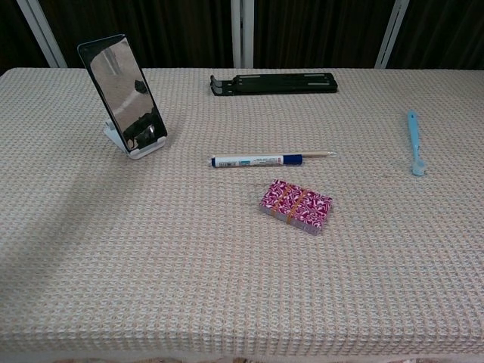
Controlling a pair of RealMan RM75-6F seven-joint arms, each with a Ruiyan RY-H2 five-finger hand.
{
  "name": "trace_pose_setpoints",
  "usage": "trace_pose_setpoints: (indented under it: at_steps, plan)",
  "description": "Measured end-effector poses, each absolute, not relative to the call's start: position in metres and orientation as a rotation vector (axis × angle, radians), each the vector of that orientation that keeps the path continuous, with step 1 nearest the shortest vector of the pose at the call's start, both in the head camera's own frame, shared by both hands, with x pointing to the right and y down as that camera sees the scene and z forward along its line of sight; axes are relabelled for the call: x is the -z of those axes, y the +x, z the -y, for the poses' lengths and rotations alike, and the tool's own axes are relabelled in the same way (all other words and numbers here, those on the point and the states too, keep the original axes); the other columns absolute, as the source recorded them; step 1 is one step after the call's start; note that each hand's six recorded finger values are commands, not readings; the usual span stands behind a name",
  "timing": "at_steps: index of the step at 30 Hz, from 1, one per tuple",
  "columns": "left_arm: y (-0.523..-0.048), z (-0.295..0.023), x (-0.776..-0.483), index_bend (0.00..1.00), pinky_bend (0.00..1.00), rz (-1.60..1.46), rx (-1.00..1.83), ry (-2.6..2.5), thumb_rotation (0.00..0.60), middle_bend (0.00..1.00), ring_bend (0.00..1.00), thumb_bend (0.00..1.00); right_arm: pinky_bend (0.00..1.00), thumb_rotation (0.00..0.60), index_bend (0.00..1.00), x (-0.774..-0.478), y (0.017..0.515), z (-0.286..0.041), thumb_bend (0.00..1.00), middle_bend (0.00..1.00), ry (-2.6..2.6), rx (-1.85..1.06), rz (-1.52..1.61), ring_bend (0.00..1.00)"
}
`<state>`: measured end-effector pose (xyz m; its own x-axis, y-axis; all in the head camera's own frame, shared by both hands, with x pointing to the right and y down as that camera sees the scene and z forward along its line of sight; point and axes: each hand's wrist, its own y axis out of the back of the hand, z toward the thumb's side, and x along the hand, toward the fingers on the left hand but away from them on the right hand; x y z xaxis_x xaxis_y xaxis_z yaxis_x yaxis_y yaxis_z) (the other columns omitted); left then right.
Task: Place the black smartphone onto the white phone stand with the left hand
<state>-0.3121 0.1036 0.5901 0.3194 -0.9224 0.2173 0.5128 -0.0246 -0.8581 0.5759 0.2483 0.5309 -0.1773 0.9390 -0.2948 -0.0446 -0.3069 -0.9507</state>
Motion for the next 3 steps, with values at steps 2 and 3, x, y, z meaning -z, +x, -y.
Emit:
trace_pose_setpoints:
  at_steps: [2, 3]
  plan:
    - [-0.337, -0.116, -0.587, 0.00, 0.12, -0.586, 1.247, -1.133, 0.536, 0.00, 0.00, 0.10, 0.00, 0.600, 0.00, -0.531, 0.573, -0.250, 0.19, 0.00, -1.291, -1.569, 1.119, 0.00]
    - [-0.349, -0.122, -0.585, 0.00, 0.12, -0.628, 1.260, -1.167, 0.487, 0.00, 0.00, 0.10, 0.00, 0.600, 0.00, -0.531, 0.571, -0.250, 0.19, 0.00, -1.292, -1.556, 1.118, 0.00]
